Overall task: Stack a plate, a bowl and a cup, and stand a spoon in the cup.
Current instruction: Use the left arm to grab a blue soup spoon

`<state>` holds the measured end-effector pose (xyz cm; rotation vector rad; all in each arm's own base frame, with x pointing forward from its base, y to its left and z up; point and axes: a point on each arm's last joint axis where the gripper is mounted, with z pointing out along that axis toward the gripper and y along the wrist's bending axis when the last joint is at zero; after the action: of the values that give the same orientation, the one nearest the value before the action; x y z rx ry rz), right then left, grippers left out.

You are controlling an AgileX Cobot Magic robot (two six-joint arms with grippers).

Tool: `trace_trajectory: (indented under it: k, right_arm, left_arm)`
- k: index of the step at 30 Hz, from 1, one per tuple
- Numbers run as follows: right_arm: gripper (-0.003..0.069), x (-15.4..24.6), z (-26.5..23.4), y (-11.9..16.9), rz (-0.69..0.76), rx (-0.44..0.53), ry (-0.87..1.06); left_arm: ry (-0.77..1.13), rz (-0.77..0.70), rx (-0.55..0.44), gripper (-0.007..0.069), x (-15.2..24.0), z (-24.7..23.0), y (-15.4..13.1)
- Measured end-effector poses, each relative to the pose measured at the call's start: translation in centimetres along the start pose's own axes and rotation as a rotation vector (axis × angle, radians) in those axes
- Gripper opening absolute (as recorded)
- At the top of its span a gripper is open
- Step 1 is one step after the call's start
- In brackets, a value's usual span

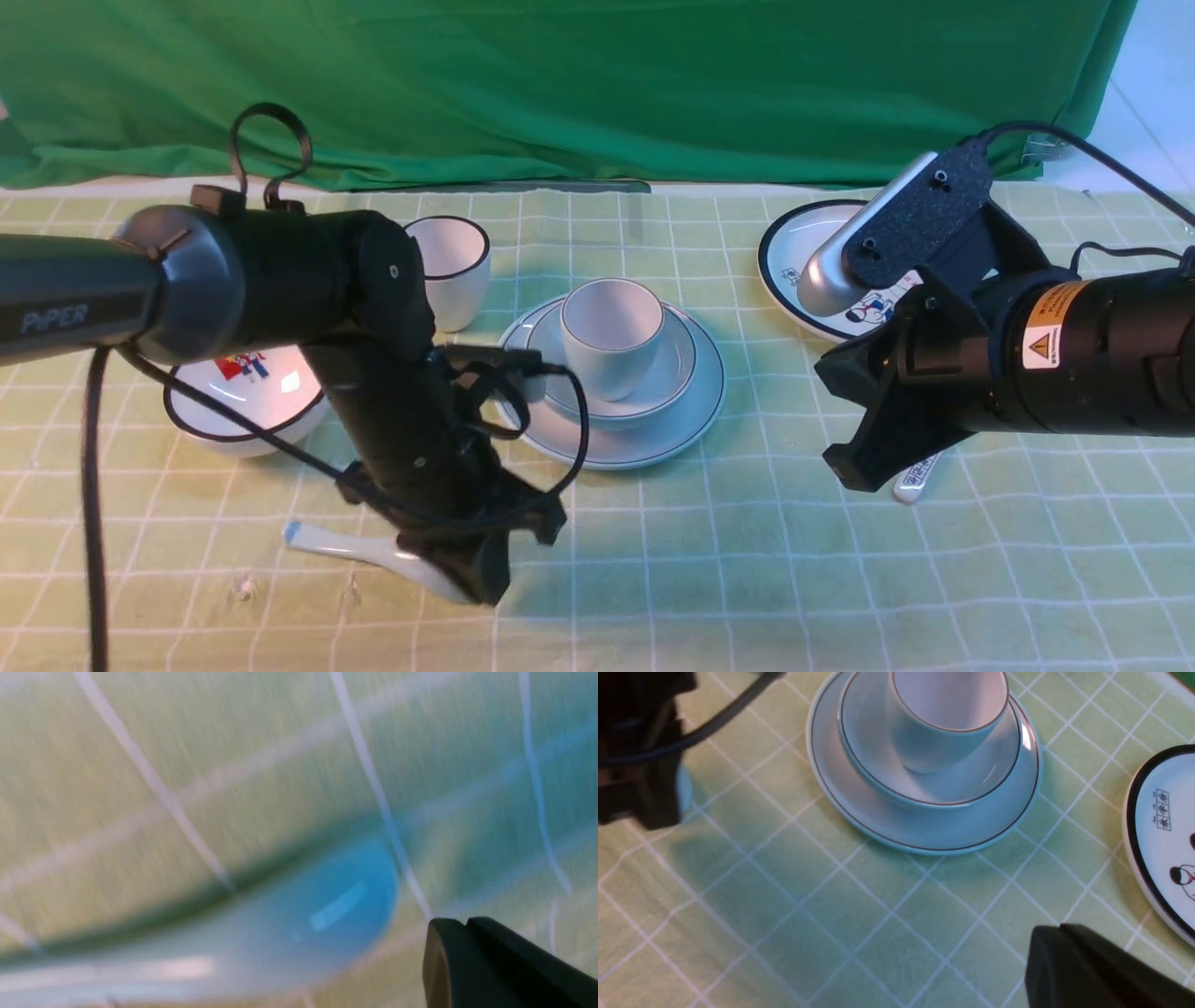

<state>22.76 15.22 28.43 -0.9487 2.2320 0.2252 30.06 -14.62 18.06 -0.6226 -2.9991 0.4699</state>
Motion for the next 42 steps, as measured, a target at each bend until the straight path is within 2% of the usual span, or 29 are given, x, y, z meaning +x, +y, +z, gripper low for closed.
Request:
trace_trajectory:
  k: [4,10,13,22,29,34,39,42]
  right_arm:
    - [0.0026,0.0,0.0,0.0,0.0,0.0,0.0]
    - [0.0034,-0.1,0.0,0.0,0.0,0.003,-0.011]
    - [0.0036,-0.1,0.0,0.0,-0.001,0.005,-0.015]
    - [0.0047,-0.2,0.0,-0.1,-0.001,0.006,-0.019]
    - [0.0063,-0.1,0.0,0.0,-0.001,0.004,-0.013]
    - [0.007,-0.1,0.0,0.0,0.0,0.004,-0.013]
    - [0.0076,-0.1,0.0,0.0,0.002,0.005,-0.014]
    - [0.0078,-0.1,0.0,0.0,0.004,0.005,-0.014]
  left_arm:
    - [-0.019,0.008,-0.009,0.0014,2.3,-2.0,-0.7]
    - [-0.247,-0.109,-0.154,0.0016,5.6,-5.4,-0.4]
    - [-0.246,-0.122,-0.249,0.0016,7.1,-4.7,0.7]
    - [-0.2,-0.171,-0.295,0.0016,6.0,-0.5,2.5]
    - [-0.229,-0.177,-0.391,0.0016,5.1,0.6,3.8]
    - [-0.362,-0.193,-0.395,0.0016,4.0,0.3,3.9]
    - [-0.645,-0.121,-0.301,0.0016,1.2,-0.1,3.2]
    - [-0.707,-0.099,-0.278,0.0018,0.6,-0.2,3.1]
